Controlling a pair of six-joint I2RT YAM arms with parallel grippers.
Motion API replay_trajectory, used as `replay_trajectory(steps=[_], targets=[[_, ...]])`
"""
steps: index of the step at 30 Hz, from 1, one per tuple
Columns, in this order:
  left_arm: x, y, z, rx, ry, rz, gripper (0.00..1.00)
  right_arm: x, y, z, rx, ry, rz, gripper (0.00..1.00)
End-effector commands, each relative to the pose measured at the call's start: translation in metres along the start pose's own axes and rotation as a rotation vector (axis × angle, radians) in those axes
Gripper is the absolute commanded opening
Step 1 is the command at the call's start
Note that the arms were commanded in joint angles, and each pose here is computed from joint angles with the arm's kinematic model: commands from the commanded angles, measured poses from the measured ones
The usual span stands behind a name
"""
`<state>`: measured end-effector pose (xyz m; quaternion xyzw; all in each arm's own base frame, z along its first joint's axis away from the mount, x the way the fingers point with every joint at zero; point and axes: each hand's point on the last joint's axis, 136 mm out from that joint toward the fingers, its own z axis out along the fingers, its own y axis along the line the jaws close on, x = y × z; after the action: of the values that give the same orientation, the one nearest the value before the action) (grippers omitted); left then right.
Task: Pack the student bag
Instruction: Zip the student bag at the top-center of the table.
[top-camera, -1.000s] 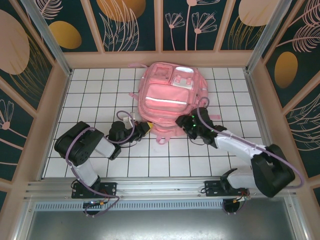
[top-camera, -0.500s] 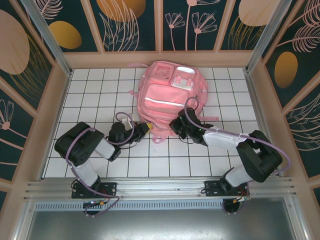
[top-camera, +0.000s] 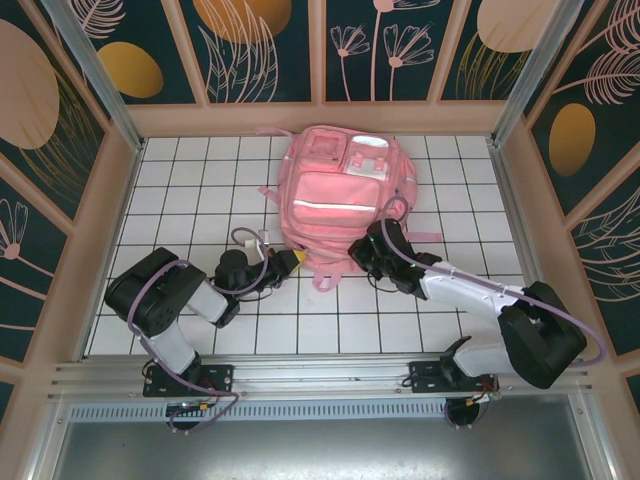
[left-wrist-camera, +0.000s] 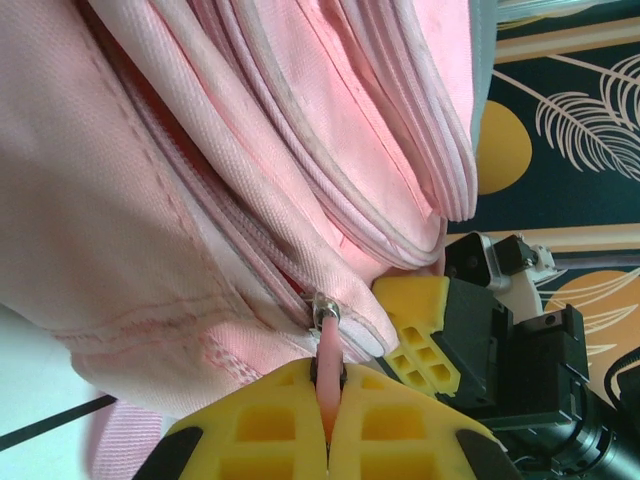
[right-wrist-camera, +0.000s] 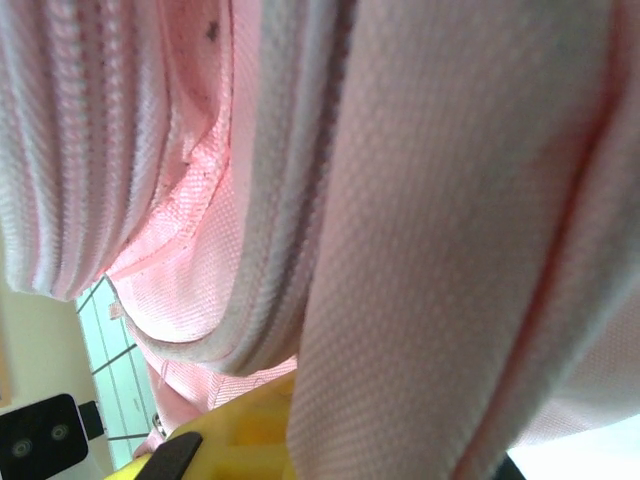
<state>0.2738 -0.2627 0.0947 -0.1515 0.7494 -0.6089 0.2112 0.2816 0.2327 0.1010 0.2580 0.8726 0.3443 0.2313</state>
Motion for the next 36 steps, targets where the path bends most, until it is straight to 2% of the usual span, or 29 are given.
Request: replay_trajectory(steps=[1,17,26,36], targets=[[-0.019,-0.004,0.002,0.021,-0.059,-0.003,0.0,-0.013,-0.031,-0.012,0.094,-0.055,-0.038,0.0],[-0.019,0.007,-0.006,-0.014,-0.069,-0.023,0.0,-0.057,-0.077,-0.058,0.145,-0.163,-0.004,0.0],[-0.013,0.009,-0.015,-0.034,-0.063,-0.014,0.0,-0.075,-0.103,-0.063,0.191,-0.178,-0.002,0.0],[-0.027,0.008,-0.009,-0.032,-0.086,-0.016,0.0,-0.109,-0.118,-0.082,0.247,-0.262,-0.032,0.0]])
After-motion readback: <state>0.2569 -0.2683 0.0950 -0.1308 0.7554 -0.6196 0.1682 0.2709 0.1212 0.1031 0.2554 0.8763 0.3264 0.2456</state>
